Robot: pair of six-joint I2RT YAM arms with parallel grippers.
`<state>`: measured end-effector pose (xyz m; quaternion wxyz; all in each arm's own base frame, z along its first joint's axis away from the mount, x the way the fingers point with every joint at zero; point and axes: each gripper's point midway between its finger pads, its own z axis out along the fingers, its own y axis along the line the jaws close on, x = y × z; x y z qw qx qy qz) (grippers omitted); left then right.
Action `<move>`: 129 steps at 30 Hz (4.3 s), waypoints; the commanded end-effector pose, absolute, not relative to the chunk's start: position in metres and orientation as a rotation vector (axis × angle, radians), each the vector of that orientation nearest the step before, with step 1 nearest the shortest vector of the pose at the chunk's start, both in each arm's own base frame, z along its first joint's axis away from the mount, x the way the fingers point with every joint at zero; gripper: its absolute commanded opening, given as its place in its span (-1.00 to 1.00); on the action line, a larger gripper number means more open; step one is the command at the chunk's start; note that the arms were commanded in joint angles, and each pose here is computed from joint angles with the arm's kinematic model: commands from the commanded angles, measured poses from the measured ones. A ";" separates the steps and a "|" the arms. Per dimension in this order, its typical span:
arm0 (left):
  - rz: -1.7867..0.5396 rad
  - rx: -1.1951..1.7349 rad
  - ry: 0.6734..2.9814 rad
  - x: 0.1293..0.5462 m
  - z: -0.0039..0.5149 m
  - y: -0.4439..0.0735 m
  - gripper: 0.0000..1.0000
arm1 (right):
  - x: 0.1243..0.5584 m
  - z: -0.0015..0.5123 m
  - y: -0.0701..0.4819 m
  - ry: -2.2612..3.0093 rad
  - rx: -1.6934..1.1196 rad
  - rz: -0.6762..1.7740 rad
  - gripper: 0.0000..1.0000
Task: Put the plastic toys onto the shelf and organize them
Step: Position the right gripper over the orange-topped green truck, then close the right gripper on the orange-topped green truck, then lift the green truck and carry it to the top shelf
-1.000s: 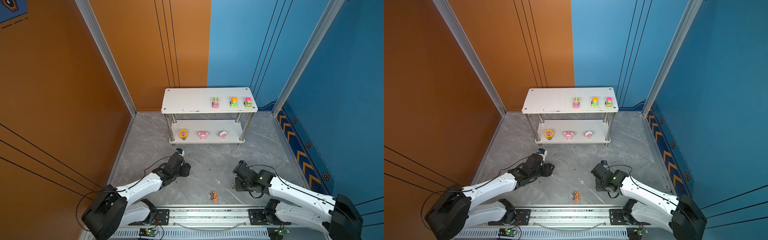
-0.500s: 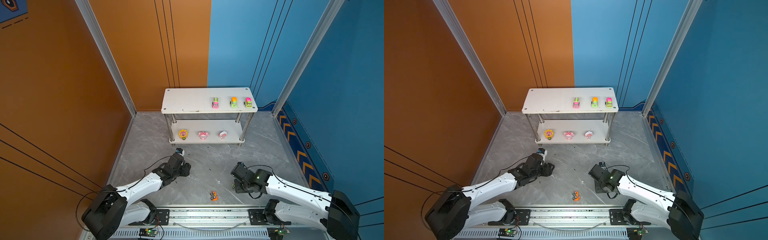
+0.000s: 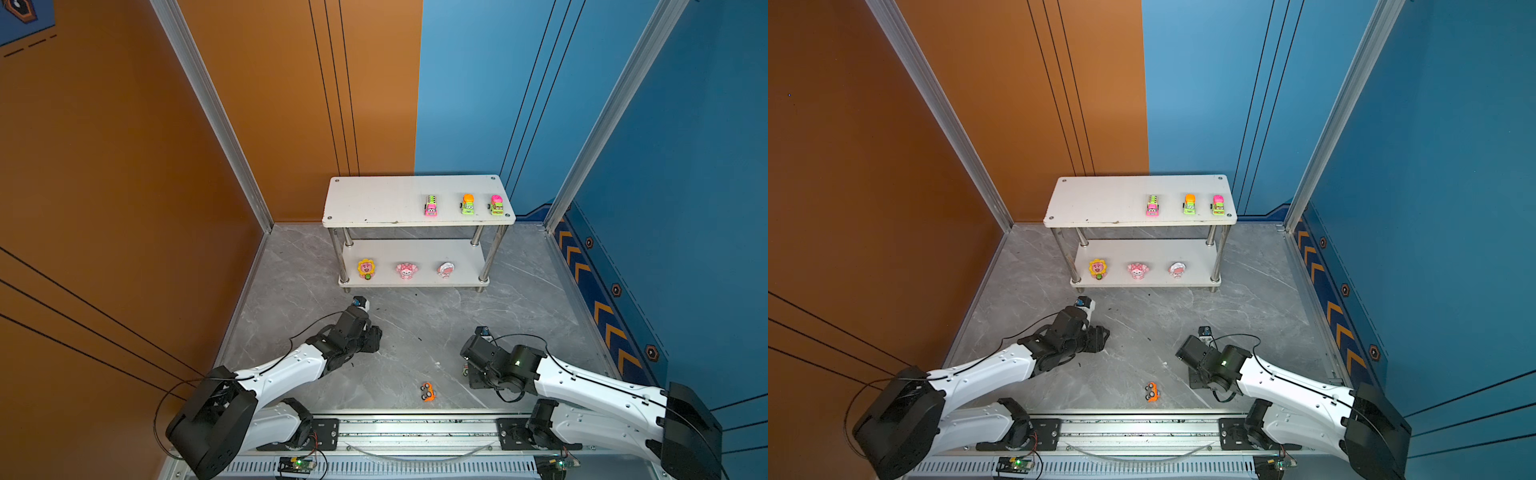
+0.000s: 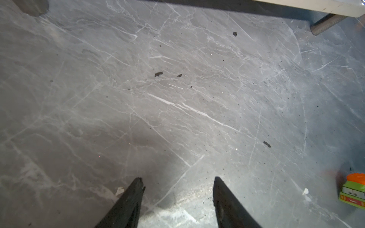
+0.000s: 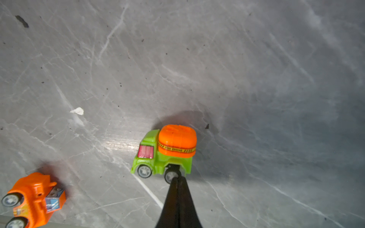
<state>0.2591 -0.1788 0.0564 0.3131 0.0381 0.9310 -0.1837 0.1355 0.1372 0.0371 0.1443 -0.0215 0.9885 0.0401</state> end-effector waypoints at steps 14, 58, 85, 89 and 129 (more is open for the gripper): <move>-0.533 0.135 2.433 0.264 0.065 -0.193 0.17 | 0.096 0.004 0.117 2.975 0.015 0.096 -1.00; -0.548 0.185 2.372 0.267 0.083 -0.202 0.23 | 0.196 0.065 0.148 2.728 0.100 0.245 0.32; -0.496 0.174 2.395 0.261 0.072 -0.188 0.28 | 0.228 0.069 0.167 2.731 -0.093 0.046 -0.62; -0.497 0.167 2.386 0.262 0.075 -0.186 0.28 | 0.247 0.133 0.191 2.633 -0.216 0.078 -0.63; -0.446 0.089 2.355 0.253 0.087 -0.151 0.34 | 0.413 0.396 0.351 2.045 -0.383 0.338 -0.66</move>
